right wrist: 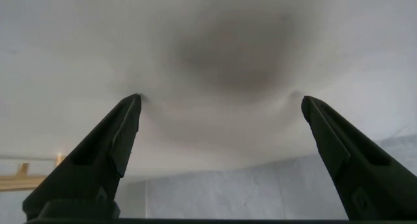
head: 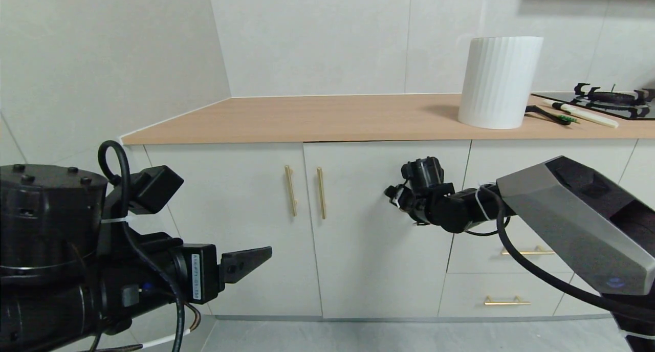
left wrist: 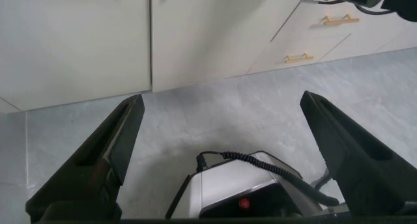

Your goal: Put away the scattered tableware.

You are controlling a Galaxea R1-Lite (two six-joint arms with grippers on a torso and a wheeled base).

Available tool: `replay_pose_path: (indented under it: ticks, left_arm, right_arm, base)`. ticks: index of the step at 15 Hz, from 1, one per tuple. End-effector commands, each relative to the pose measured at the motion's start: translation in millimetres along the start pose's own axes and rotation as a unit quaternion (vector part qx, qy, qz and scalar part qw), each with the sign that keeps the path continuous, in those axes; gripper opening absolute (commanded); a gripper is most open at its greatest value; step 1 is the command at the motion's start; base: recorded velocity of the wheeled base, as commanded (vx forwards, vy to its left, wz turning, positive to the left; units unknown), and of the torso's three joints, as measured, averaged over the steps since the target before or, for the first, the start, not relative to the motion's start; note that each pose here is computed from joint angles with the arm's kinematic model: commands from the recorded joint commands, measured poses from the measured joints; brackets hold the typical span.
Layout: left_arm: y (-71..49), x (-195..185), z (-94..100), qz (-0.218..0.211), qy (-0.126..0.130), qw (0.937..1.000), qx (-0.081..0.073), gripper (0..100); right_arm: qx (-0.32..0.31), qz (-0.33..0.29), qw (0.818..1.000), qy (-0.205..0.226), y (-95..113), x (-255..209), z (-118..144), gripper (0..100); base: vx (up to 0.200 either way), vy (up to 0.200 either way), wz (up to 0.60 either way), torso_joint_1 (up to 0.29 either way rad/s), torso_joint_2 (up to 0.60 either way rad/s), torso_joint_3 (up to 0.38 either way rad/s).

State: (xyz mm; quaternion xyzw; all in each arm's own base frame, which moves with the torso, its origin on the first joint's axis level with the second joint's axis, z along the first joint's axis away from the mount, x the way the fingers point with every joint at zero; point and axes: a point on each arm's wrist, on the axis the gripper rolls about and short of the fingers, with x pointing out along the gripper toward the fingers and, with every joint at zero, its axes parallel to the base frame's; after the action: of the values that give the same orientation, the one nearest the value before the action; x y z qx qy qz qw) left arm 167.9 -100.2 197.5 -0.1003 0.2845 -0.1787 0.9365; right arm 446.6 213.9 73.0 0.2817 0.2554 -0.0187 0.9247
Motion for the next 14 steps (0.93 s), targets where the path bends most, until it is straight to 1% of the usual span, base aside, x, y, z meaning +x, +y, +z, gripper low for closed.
replay_pose_path:
  ticks: [1,2,5,7,8,9,10,11,12,13,14]
  left_arm:
    - [-0.2,2.1,-0.7,0.001,0.004,1.0000,0.001,100]
    - [0.1,2.1,-0.6,0.001,0.004,1.0000,0.000,100]
    - [0.1,2.1,-0.6,0.001,0.004,1.0000,0.000,100]
    - [0.1,2.1,-0.6,0.001,0.004,1.0000,0.000,100]
    - [0.1,2.1,-0.6,0.001,0.004,1.0000,0.000,100]
    - [0.2,2.6,-1.1,0.002,0.005,1.0000,0.000,100]
    - [0.2,2.2,-1.0,0.002,0.004,1.0000,0.000,100]
    - [0.2,2.2,-0.8,0.002,0.003,1.0000,0.000,100]
    - [0.0,0.9,-0.1,0.002,0.000,1.0000,0.001,100]
    - [-0.1,-2.4,0.8,0.000,-0.006,1.0000,0.000,100]
    - [-0.2,-11.2,3.5,-0.005,-0.022,0.9997,-0.001,100]
  right_arm:
    - [0.005,-0.019,1.000,-0.012,-2.3,10.0,1.1,100]
    - [0.007,-0.034,0.999,-0.025,-3.7,15.2,4.3,100]
    - [0.010,-0.037,0.999,-0.025,-3.0,13.0,8.3,100]
    - [0.014,-0.032,0.999,-0.027,2.2,3.8,13.8,100]
    - [0.010,-0.034,0.999,-0.021,5.1,-6.6,16.4,100]
    - [0.005,-0.027,1.000,-0.012,12.4,-22.9,18.1,100]
    - [-0.002,-0.008,1.000,0.007,21.4,-50.9,20.2,100]
    - [-0.010,0.024,0.999,0.026,31.1,-88.7,22.7,100]
    - [-0.013,0.044,0.998,0.032,34.1,-114.4,27.3,100]
    - [-0.021,0.068,0.997,0.040,34.0,-146.4,33.1,100]
    - [-0.045,0.100,0.993,0.040,22.7,-202.3,44.8,100]
  base:
    - [0.000,0.000,0.00,0.000,0.00,0.000]
    - [0.000,0.000,0.00,0.000,0.00,0.000]
    - [0.000,0.000,0.00,0.000,0.00,0.000]
    - [0.000,0.000,0.00,0.000,0.00,0.000]
    - [0.000,0.000,0.00,0.000,0.00,0.000]
    - [0.000,0.000,0.00,0.000,0.00,0.000]
    - [0.000,0.000,0.00,0.000,0.00,0.000]
    - [0.000,0.000,0.00,0.000,0.00,0.000]
    - [0.000,0.000,0.00,0.000,0.00,0.000]
    - [0.000,0.000,0.00,0.000,0.00,0.000]
    - [0.000,0.000,0.00,0.000,0.00,0.000]
